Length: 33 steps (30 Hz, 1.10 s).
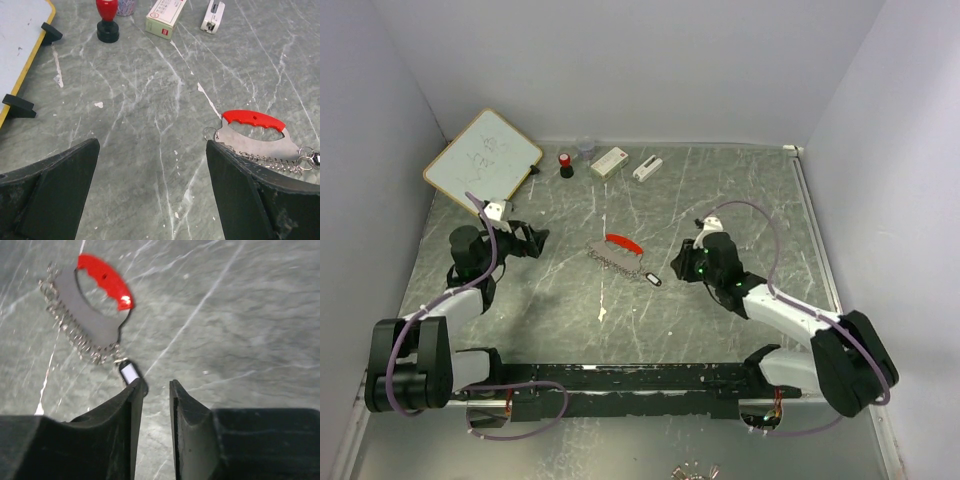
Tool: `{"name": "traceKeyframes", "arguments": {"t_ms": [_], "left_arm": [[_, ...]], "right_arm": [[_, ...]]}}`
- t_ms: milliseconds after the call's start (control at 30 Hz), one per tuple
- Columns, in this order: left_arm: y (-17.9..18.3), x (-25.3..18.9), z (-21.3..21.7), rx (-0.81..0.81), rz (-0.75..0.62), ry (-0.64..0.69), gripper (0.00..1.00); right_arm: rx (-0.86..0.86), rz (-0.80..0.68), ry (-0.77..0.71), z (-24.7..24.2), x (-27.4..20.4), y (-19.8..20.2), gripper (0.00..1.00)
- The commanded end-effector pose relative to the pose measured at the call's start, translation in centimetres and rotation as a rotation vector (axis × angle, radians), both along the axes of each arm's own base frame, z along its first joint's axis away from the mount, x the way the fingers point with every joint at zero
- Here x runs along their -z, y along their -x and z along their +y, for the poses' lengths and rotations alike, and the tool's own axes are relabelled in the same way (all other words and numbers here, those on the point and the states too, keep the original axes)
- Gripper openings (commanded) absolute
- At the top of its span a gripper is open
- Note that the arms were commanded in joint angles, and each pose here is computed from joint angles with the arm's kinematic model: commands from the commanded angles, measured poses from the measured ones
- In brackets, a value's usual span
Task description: Remove the keys from the keyring
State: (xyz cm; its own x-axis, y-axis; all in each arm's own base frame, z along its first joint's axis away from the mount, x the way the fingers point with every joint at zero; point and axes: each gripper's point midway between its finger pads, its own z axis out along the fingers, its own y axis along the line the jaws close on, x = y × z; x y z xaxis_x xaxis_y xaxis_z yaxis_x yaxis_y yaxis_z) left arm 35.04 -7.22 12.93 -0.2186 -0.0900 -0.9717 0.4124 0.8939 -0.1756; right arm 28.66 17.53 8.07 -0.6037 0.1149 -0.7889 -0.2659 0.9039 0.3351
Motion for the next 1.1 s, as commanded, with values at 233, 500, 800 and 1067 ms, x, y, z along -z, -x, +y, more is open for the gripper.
{"name": "traceKeyframes", "arguments": {"t_ms": [233,500,800,1067], "left_arm": [[0.7,-2.1,-1.7,0.108,-0.092,0.011,0.99],[0.6,-1.8,-2.6,0.159,-0.068,0.045,0.99],[1.3,-2.4,-3.4,0.217,-0.103,0.049,0.86],[1.5,-2.5,-3.6,0.227,-0.111,0.053,0.86]], "right_arm": [[-0.228,-0.051,0.080,6.9,0.7,0.9,0.30],[-0.214,-0.035,0.138,7.8,2.2,-0.3,0.30],[-0.196,-0.018,0.178,7.6,3.3,-1.0,0.29],[-0.209,0.003,0.177,7.9,4.3,-0.8,0.28]]}}
